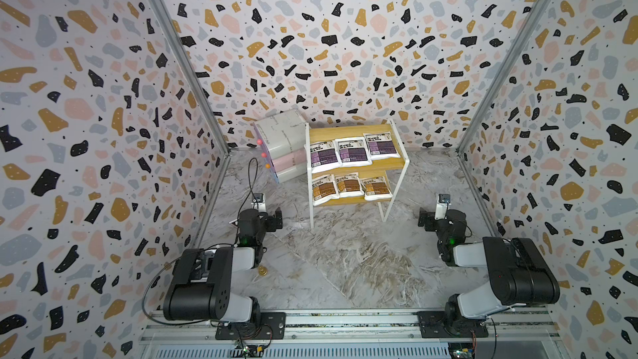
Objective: Place the bagged coffee beans on the shelf by color
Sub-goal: Reset both arms
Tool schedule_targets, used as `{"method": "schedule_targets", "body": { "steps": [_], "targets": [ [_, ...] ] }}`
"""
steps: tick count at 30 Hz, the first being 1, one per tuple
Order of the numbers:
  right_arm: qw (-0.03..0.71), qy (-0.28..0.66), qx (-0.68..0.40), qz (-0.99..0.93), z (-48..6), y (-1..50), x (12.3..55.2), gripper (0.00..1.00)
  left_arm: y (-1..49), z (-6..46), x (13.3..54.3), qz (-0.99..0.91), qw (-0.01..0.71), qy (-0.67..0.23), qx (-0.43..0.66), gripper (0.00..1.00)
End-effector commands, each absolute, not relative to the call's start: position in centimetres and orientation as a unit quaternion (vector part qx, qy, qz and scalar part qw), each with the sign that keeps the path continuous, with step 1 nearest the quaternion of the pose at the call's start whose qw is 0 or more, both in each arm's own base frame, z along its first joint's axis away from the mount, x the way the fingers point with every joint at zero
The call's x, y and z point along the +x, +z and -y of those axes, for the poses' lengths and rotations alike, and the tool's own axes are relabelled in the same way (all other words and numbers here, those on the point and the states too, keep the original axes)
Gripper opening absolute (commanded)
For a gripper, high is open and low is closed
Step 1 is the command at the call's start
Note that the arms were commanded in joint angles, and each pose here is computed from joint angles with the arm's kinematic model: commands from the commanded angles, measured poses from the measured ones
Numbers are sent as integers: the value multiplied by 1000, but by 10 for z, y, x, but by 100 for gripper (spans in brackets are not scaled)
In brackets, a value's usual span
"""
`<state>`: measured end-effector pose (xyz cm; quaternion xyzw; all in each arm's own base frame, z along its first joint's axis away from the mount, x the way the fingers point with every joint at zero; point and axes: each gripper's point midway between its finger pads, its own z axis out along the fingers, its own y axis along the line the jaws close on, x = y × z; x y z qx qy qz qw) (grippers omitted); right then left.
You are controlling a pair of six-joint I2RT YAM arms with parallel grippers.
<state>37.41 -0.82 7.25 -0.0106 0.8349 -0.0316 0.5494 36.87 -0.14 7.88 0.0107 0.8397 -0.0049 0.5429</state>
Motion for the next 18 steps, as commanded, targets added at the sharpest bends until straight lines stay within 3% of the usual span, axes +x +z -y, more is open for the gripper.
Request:
{"method": "schedule_targets", "body": {
  "steps": [1,18],
  "targets": [
    [554,-10,-51,-831,-7,82,385,99,99,2,378,-819,574,-8,8,100],
    [554,-12,-53,-831,-8,82,385,99,99,2,378,-819,573,-7,8,100]
  ]
}}
